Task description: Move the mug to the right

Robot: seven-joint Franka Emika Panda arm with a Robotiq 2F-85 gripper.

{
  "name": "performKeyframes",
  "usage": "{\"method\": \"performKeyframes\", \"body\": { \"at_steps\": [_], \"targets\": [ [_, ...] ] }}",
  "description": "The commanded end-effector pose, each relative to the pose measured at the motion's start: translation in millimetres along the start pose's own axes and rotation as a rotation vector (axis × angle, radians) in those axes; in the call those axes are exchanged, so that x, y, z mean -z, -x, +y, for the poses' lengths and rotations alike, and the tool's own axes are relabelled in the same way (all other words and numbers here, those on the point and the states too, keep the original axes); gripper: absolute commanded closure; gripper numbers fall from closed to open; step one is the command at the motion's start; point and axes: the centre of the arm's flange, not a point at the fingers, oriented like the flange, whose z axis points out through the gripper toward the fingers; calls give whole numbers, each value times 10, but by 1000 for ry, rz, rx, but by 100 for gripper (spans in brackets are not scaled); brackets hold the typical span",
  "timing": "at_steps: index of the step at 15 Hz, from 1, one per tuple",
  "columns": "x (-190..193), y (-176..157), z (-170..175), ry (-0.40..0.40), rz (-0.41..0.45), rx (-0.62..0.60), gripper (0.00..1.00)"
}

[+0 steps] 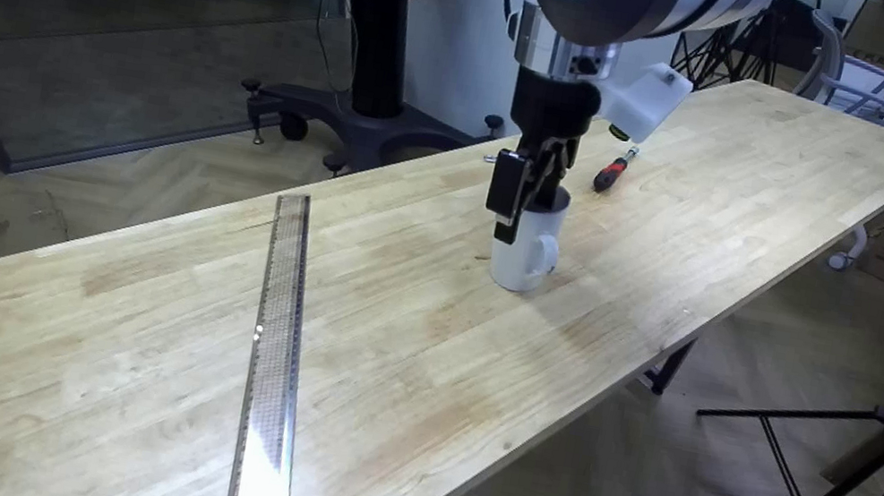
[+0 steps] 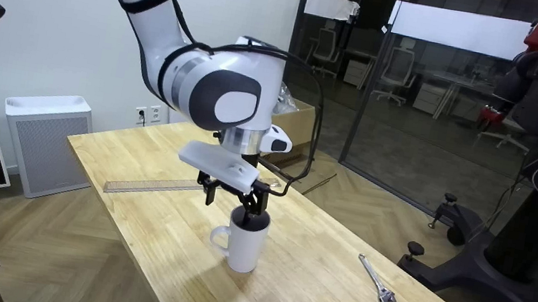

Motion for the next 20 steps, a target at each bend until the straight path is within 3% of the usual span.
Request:
{"method": "performKeyframes", "body": {
  "at_steps": [1, 11, 13, 20],
  "targets": [
    [-27, -126, 97, -19, 1, 21, 26],
    [46, -168, 158, 0, 14, 32, 95],
    [47, -163, 161, 2, 13, 33, 100],
    [146, -176, 427, 38, -16, 5, 98]
  ]
}}
